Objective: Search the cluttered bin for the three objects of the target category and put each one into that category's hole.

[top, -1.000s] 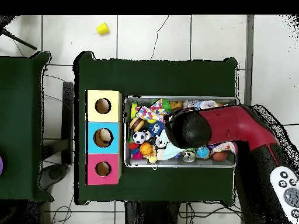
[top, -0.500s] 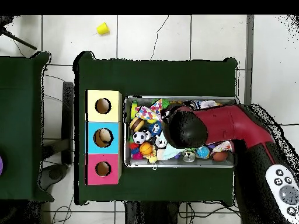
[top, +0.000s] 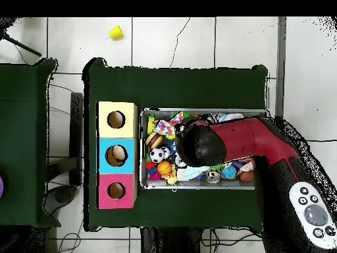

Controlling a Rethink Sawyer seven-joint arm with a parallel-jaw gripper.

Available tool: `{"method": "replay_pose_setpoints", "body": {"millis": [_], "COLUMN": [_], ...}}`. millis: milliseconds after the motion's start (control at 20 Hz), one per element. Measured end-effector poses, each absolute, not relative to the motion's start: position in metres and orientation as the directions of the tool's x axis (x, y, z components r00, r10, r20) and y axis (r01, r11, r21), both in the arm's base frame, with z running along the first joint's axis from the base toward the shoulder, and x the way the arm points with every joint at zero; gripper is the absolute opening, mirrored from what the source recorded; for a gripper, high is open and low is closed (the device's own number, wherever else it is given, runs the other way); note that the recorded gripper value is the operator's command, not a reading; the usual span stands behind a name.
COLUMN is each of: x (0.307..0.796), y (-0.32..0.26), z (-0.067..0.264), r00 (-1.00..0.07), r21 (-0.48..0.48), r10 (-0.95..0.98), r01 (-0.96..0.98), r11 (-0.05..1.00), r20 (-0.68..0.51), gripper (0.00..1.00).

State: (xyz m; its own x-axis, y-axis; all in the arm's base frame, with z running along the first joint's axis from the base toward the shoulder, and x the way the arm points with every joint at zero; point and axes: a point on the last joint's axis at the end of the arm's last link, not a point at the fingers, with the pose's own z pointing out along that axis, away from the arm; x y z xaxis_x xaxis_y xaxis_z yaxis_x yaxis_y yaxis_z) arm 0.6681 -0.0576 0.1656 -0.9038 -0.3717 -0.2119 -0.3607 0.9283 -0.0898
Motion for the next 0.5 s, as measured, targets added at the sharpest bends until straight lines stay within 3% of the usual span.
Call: {"method": "replay_pose_setpoints", "body": {"millis": [500], "x": [0.6676], "y": [-0.0467], "z": [0.1646], "r00": [-0.902], "r21": [-0.088], "r10": [-0.38], "r01": [-0.37], "r11": [0.925], "r20": [-0.206], "gripper": [1.0]}}
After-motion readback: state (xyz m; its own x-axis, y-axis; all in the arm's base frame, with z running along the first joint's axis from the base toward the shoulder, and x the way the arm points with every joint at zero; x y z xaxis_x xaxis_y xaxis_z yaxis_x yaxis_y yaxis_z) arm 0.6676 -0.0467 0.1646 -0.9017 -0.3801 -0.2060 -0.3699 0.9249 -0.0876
